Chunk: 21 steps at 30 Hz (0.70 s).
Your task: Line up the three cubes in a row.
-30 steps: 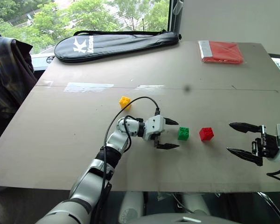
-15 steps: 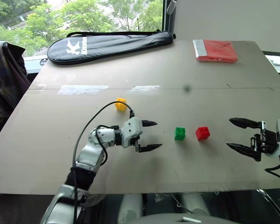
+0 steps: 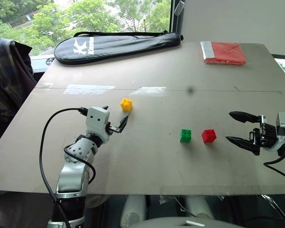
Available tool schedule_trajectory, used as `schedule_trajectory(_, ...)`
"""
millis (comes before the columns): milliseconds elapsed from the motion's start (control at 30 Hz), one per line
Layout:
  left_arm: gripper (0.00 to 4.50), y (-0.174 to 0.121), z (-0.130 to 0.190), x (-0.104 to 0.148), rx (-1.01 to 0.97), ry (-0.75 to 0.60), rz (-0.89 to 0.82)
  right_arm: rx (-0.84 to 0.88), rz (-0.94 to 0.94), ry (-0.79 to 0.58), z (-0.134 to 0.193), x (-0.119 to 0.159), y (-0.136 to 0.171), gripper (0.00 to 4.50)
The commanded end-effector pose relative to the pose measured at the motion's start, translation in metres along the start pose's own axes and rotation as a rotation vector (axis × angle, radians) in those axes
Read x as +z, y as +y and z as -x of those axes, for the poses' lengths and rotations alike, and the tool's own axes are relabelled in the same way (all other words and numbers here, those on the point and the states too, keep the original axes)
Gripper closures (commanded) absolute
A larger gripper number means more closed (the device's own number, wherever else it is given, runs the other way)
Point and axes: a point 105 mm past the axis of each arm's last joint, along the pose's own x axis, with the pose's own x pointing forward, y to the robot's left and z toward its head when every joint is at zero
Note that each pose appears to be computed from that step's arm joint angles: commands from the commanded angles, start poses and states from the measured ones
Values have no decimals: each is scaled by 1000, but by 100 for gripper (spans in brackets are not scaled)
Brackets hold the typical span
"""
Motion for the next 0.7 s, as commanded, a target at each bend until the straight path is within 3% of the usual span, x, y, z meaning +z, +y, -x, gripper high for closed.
schedule_trajectory(33, 2, 2, -17, -3, 27, 0, -36, 11, 29, -19, -5, 9, -2, 0)
schedule_trajectory(233, 2, -8, -40, -18, -34, 55, -35, 6, 37, -19, -5, 11, 0, 0)
schedule_trajectory(567, 2, -28, -57, -22, -120, 78, -67, -3, 45, -13, -4, 11, 1, 0)
schedule_trajectory(700, 118, -27, -58, -23, -86, 82, -42, -4, 48, -14, -3, 12, 1, 0)
